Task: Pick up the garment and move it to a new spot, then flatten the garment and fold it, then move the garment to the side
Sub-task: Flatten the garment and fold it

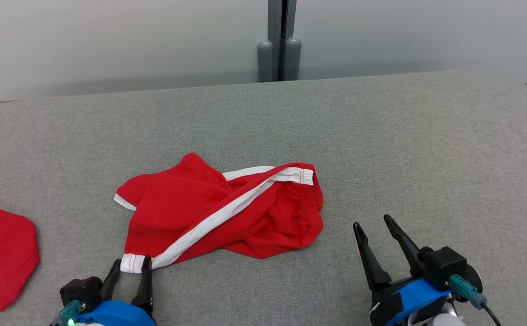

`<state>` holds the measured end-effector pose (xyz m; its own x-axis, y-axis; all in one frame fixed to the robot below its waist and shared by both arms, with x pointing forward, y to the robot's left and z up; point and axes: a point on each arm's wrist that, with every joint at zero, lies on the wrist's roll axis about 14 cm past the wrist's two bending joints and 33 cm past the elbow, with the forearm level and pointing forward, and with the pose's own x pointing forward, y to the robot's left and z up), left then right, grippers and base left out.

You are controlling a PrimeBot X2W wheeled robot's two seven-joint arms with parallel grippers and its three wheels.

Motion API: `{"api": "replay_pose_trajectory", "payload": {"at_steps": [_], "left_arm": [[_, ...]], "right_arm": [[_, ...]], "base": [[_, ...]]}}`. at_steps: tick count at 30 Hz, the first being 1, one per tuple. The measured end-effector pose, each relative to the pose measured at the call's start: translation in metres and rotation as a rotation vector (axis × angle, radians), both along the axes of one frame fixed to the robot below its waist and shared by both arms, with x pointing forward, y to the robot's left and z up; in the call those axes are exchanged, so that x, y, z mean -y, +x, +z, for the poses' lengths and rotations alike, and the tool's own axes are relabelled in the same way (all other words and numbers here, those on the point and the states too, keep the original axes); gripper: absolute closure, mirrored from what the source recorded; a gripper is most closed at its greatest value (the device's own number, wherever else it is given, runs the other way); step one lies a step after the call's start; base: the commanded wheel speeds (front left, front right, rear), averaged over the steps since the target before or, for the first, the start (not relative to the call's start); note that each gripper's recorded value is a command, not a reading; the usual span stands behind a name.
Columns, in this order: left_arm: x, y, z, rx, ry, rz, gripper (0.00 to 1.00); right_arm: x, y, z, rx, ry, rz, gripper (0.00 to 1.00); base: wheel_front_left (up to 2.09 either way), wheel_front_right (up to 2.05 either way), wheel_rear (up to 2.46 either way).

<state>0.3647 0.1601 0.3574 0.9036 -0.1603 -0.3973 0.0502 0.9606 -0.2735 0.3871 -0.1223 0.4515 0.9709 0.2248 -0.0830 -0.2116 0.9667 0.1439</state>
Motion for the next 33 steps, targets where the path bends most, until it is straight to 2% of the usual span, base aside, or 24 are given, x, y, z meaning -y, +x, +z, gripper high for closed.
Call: {"api": "replay_pose_trajectory", "payload": {"at_steps": [9, 12, 15, 19, 20, 25, 33], "left_arm": [[0.0, -0.001, -0.004, -0.014, 0.023, -0.034, 0.02], [-0.002, 0.0, -0.004, -0.014, 0.027, -0.037, 0.18], [-0.003, 0.0, -0.003, -0.011, 0.03, -0.041, 0.57], [-0.002, 0.0, -0.003, -0.011, 0.031, -0.044, 0.82], [-0.003, 0.0, -0.003, -0.012, 0.032, -0.044, 1.0], [-0.003, 0.0, -0.002, -0.006, 0.025, -0.04, 1.0], [-0.004, 0.0, -0.002, -0.004, 0.02, -0.037, 1.0]], "right_arm": [[0.001, -0.002, -0.001, -0.003, -0.001, -0.001, 0.0], [0.002, -0.002, -0.001, -0.005, -0.001, -0.004, 0.0], [0.002, -0.002, -0.001, -0.005, 0.0, -0.007, 0.0], [0.002, -0.001, -0.002, -0.006, 0.0, -0.005, 0.0], [0.001, -0.001, -0.002, -0.007, 0.001, -0.004, 0.0], [-0.004, 0.003, -0.002, -0.012, 0.036, 0.003, 0.0], [-0.032, 0.037, 0.014, 0.022, 0.119, 0.07, 0.0]], "base": [[0.0, 0.0, 0.0], [0.0, 0.0, 0.0], [0.0, 0.0, 0.0], [0.0, 0.0, 0.0], [0.0, 0.0, 0.0], [0.0, 0.0, 0.0], [0.0, 0.0, 0.0]]}}
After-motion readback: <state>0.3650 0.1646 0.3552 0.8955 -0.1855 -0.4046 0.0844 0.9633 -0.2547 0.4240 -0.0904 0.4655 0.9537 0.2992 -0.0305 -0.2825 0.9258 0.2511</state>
